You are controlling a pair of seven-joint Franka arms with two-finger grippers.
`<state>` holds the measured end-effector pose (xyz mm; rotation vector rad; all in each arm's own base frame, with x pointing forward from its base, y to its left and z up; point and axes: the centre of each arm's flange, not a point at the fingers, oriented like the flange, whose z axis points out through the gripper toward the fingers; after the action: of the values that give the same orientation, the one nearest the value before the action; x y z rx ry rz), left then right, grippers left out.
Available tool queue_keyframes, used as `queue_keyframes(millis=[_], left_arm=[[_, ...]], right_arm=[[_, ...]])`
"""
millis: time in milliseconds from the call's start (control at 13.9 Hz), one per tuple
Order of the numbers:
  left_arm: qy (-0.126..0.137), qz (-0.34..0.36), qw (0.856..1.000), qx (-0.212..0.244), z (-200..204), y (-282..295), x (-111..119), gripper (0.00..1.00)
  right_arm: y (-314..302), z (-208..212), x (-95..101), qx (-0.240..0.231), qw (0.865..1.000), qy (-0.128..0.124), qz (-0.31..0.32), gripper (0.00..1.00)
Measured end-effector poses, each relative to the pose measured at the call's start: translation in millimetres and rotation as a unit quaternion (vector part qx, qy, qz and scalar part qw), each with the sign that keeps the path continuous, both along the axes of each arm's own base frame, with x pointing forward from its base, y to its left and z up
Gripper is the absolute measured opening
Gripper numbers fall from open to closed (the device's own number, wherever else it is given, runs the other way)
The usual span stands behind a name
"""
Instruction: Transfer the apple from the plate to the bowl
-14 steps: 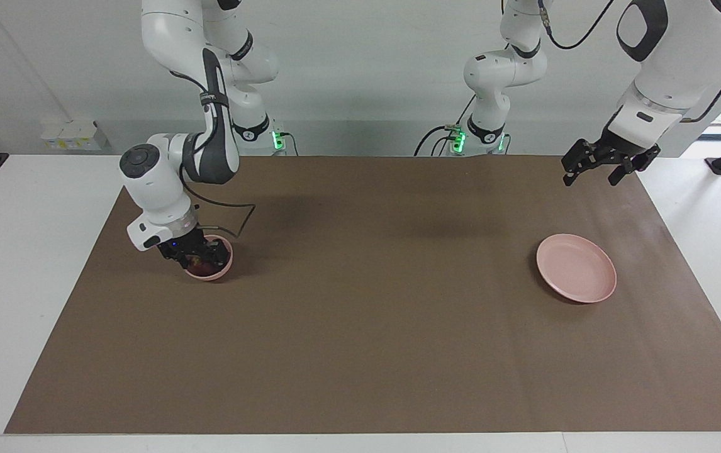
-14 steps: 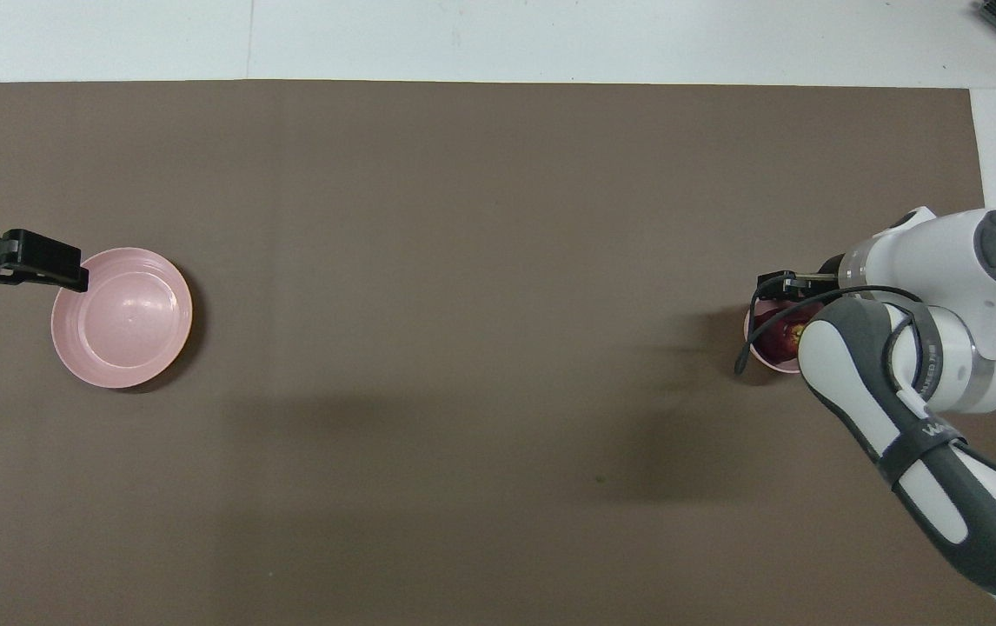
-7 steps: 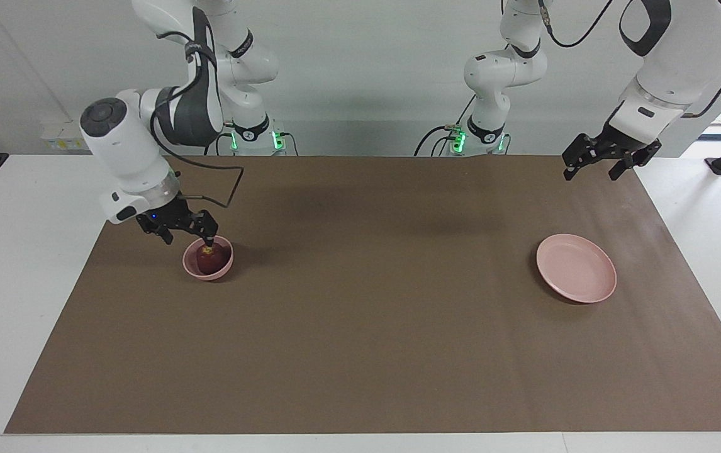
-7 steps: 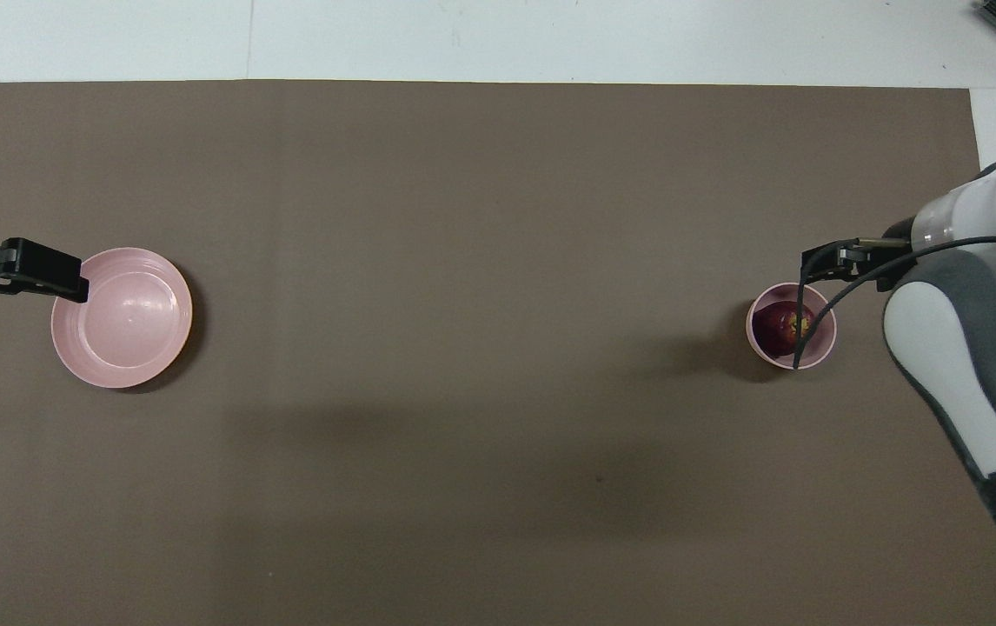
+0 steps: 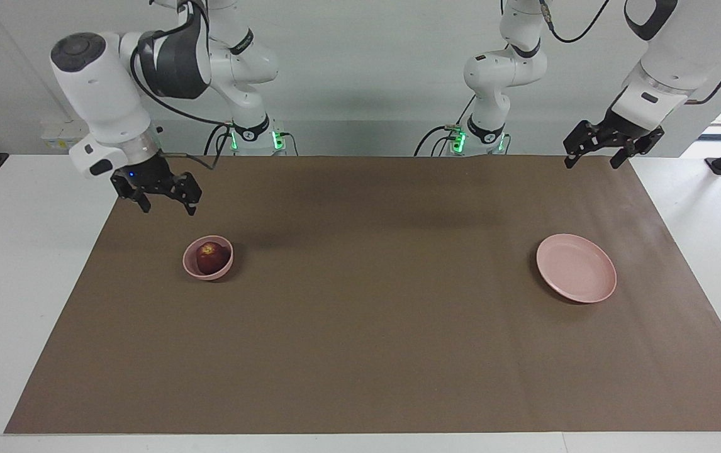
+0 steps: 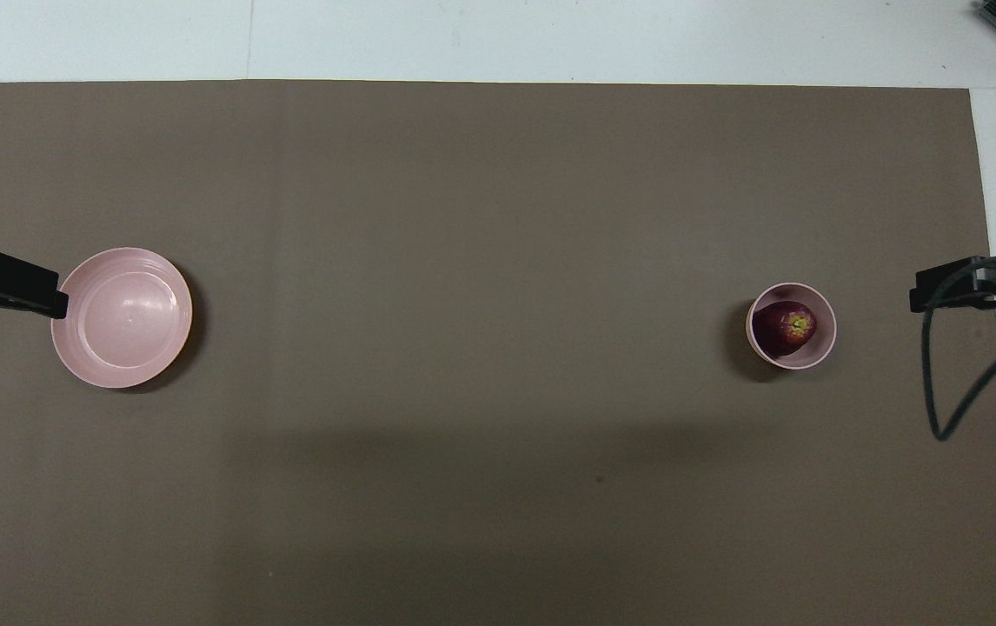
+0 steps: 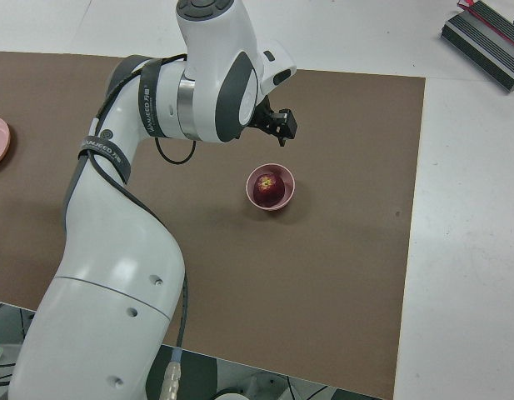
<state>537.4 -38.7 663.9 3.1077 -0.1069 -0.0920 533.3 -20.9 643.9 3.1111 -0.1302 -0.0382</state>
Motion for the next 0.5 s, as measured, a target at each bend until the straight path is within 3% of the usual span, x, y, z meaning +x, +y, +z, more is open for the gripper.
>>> queue_keyframes(millis=[216, 505], left_arm=[[-0.01, -0.024, 1.0, -0.002, 9, 7, 0, 1.0], [-0.012, -0.028, 1.0, -0.003, 10, 10, 0, 1.0]], right_arm=[[3, 41, -13.2, 0.0, 1.0, -0.002, 0.001, 1.0], [3, 39, -17.2, 0.001, 1.0, 0.009, 0.011, 1.0]])
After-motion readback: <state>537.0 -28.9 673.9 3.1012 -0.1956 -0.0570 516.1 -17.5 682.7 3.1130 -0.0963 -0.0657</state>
